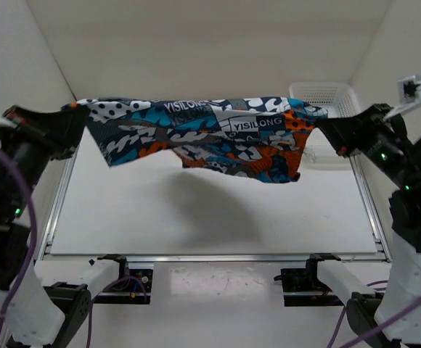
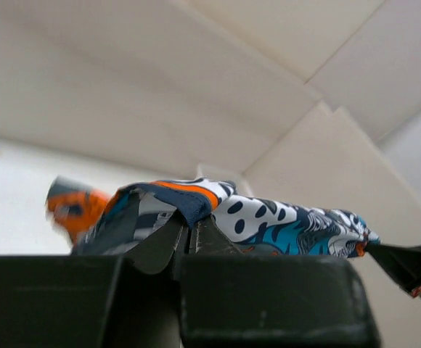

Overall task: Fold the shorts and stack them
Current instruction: Fold the shorts

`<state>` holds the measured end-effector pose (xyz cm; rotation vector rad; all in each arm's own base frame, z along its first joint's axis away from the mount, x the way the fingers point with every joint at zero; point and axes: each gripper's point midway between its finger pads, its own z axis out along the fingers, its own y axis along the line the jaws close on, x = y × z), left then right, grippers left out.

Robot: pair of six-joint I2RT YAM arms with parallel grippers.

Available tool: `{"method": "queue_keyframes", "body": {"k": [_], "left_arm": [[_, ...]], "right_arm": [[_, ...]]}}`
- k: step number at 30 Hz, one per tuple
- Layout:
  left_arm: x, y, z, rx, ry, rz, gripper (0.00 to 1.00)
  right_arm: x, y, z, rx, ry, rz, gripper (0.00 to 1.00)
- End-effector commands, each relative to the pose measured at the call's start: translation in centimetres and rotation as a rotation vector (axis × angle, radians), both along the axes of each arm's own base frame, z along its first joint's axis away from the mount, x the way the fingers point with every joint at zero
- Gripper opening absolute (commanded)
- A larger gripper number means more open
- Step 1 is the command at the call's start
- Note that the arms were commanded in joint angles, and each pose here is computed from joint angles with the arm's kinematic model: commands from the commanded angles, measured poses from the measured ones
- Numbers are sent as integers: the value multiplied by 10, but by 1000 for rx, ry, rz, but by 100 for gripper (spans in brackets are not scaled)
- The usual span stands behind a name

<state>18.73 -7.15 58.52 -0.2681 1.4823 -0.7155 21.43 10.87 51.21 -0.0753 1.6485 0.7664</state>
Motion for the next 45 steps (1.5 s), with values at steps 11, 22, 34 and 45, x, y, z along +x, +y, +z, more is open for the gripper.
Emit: {"method": "queue_keyframes", "body": {"k": [11, 22, 34, 45], "left_arm": [[-84, 45, 46, -62, -186, 220, 10], [109, 17, -88, 38, 307, 136, 10], [294, 42, -281, 119, 772, 189, 10], [318, 30, -288, 116, 786, 130, 10]], "right_arm": [[-94, -4, 34, -16, -135, 4, 0], [9, -17, -90, -104, 225, -87, 0], [186, -23, -311, -186, 669, -158, 0], [255, -3, -339, -157, 753, -91, 0]]}}
